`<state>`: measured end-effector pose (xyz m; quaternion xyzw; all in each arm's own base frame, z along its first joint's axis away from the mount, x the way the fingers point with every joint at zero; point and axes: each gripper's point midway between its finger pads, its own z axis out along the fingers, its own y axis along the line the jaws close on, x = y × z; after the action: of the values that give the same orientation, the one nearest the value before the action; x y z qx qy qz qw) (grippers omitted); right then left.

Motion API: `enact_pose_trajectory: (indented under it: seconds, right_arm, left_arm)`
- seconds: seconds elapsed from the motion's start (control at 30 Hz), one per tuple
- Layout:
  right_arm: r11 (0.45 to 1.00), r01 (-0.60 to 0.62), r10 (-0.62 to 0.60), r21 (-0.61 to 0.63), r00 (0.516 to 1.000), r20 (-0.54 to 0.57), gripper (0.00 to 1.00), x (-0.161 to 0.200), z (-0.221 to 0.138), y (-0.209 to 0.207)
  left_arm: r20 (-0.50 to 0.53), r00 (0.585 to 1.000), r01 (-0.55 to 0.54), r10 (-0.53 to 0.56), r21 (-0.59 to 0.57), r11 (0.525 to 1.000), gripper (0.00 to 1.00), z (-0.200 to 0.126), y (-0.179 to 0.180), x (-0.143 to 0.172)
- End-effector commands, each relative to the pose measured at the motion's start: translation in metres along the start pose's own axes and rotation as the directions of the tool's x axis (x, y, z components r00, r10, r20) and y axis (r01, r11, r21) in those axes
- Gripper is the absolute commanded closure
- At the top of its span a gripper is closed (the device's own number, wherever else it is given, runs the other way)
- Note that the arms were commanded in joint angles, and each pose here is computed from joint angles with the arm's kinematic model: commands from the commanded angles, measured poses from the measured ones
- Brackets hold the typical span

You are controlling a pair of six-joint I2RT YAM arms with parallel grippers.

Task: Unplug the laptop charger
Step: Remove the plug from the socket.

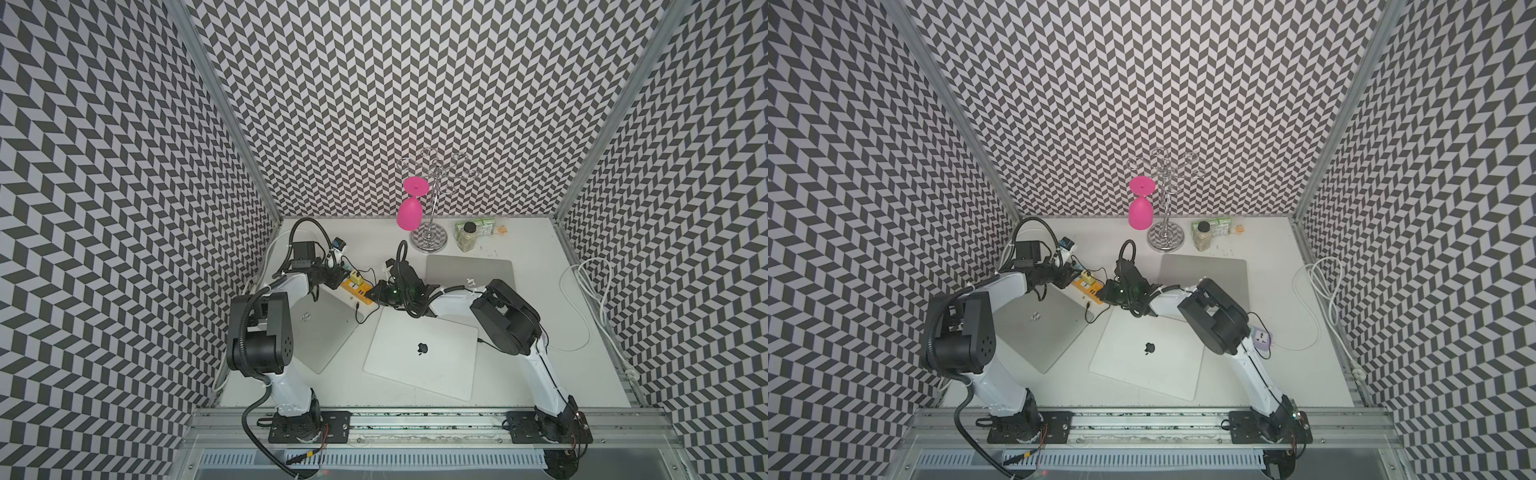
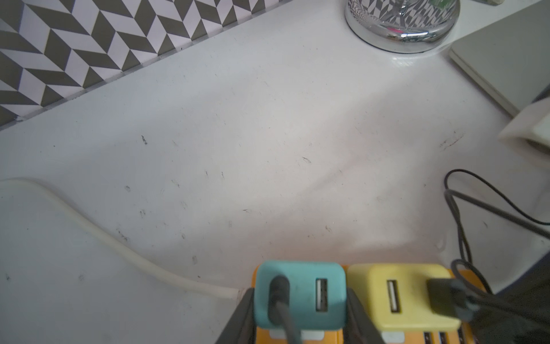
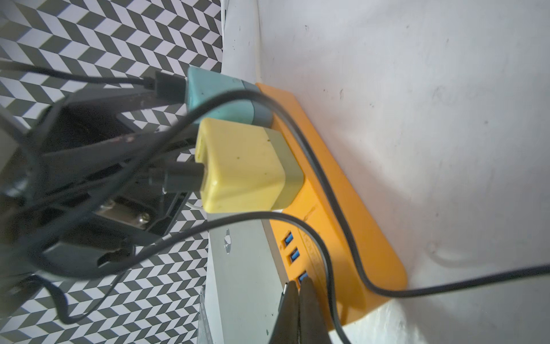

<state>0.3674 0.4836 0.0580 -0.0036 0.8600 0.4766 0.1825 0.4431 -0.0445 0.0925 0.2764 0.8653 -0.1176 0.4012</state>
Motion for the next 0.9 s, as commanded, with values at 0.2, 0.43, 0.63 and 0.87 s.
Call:
enact_pose_trajectory:
  seconds: [0.2,0.43,0.63,0.87]
  right_arm:
    - [0.983,-0.034,0.044,0.180,0.998,-0.052,1.00,0.026,0.015,-0.063]
    - [0.977,-0.035,0.048,0.209,0.997,-0.058,1.00,0.029,0.016,-0.071]
    - [0.968,-0.032,0.048,0.247,0.997,-0.060,1.00,0.030,0.017,-0.081]
    - [0.964,-0.038,0.056,0.262,0.996,-0.063,1.00,0.032,0.019,-0.088]
  left_arm:
    - [0.059,0.998,-0.005,0.005,0.011,1.000,0.89,-0.003,0.001,-0.015]
    - [0.067,0.997,-0.043,0.047,-0.063,0.997,0.90,-0.009,0.005,-0.021]
    - [0.147,0.985,0.077,-0.087,0.074,0.994,0.91,-0.017,0.003,-0.034]
    - [0.094,0.994,0.045,-0.047,0.022,0.999,0.92,-0.011,0.004,-0.022]
